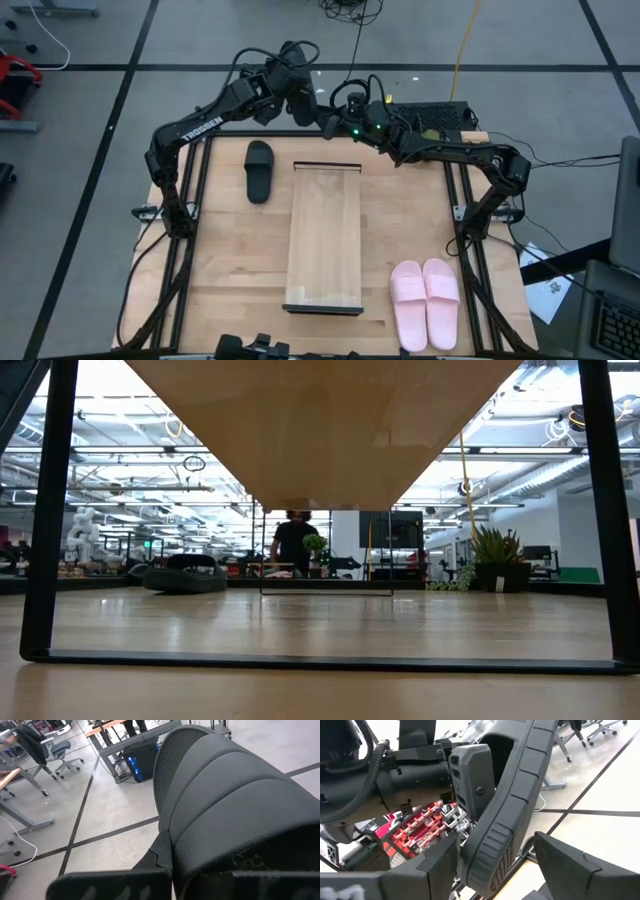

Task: Pick and place slides into the shelf
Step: Put the left black slipper on the shelf

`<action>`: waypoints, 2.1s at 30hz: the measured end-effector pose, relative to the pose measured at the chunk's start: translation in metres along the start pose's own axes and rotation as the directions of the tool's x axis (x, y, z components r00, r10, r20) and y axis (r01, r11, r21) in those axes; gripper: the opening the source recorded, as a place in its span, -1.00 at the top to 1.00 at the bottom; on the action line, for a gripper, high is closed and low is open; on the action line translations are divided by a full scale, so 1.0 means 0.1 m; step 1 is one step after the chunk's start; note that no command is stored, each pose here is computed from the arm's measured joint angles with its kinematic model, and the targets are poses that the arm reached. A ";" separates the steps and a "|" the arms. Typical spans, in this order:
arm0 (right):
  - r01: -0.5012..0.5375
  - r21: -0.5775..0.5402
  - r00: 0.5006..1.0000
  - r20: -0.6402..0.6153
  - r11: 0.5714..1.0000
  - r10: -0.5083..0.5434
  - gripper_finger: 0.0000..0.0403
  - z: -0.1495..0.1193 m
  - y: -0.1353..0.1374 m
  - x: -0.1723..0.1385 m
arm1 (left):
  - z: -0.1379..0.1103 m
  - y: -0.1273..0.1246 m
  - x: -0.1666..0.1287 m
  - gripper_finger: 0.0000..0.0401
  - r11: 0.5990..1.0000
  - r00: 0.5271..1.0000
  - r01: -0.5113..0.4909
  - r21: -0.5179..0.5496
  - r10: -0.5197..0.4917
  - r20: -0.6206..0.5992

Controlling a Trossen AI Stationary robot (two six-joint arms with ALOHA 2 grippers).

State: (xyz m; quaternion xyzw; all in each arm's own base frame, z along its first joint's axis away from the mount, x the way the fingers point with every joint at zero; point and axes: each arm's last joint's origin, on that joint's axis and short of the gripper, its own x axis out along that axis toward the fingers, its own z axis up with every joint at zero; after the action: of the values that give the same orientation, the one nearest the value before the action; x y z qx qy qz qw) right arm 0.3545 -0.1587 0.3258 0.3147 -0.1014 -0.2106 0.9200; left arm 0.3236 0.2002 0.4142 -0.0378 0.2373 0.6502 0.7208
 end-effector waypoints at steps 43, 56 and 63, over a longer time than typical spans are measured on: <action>0.026 -0.069 0.999 0.022 0.997 -0.024 0.68 0.01 -0.01 0.00 | 0.03 -0.13 -0.15 0.87 0.994 0.994 0.100 0.049 -0.103 0.044; 0.040 -0.075 0.999 0.033 0.996 -0.038 0.70 0.03 -0.03 0.00 | 0.14 0.07 -0.39 0.79 0.992 0.989 0.109 0.057 -0.115 0.096; -0.002 -0.057 0.999 0.043 0.998 0.004 0.71 0.07 -0.01 0.00 | 0.28 0.37 -0.68 0.79 0.990 0.975 0.140 -0.016 -0.135 0.174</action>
State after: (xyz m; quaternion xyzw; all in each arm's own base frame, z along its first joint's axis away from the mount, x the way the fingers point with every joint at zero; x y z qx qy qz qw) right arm 0.3517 -0.1632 0.3311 0.2836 -0.1154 -0.2187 0.9265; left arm 0.2940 0.1531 0.4751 -0.0078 0.1617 0.6027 0.7814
